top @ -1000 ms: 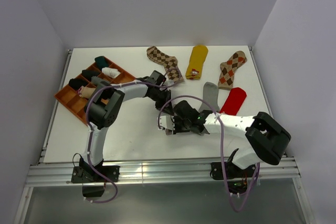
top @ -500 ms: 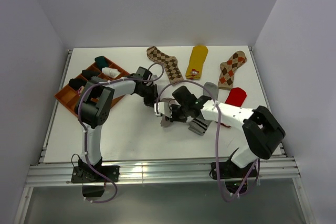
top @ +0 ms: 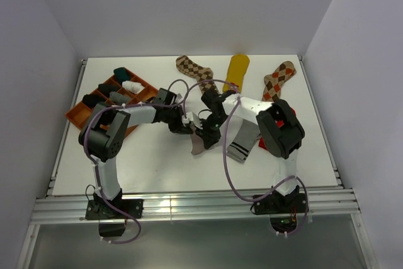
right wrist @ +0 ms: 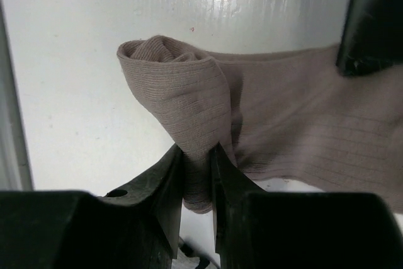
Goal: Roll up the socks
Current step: Roll the sock at the center of the board.
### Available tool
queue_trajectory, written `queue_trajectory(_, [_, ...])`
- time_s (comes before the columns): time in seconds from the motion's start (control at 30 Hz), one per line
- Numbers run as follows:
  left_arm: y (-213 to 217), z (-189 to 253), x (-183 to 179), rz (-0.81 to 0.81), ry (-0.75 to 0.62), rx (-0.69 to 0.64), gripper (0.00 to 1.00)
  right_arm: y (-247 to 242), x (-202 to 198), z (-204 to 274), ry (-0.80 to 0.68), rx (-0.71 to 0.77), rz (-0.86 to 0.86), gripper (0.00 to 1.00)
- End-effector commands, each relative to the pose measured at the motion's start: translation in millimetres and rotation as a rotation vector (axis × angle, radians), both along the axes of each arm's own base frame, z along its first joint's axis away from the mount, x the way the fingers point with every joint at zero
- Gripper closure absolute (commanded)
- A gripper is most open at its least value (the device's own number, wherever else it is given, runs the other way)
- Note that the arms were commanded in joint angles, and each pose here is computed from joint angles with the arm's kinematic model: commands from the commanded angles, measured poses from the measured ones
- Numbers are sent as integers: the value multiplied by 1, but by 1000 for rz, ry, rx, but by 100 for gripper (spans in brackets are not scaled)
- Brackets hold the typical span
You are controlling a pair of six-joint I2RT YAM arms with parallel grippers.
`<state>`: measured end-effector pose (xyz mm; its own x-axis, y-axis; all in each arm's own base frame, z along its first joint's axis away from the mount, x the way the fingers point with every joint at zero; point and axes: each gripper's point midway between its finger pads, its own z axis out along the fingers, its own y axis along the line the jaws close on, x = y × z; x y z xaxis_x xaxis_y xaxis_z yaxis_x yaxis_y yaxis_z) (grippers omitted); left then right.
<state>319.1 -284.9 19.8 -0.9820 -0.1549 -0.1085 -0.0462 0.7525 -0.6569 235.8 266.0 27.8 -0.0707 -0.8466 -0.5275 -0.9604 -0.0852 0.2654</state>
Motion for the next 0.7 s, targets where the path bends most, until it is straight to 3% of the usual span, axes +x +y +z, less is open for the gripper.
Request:
queue_trajectory(0.0, [12,11,23,114,-124,15,95,-29,-40,-2,271,-101,-11,83])
queue_trajectory(0.33, [15,21,16,142,-181,9,66,-33,-39,-11,406,-207,-28,82])
queue_trajectory(0.67, [31,64,6,254,-331,-27,61,-35,-28,-15,440,-207,-102,82])
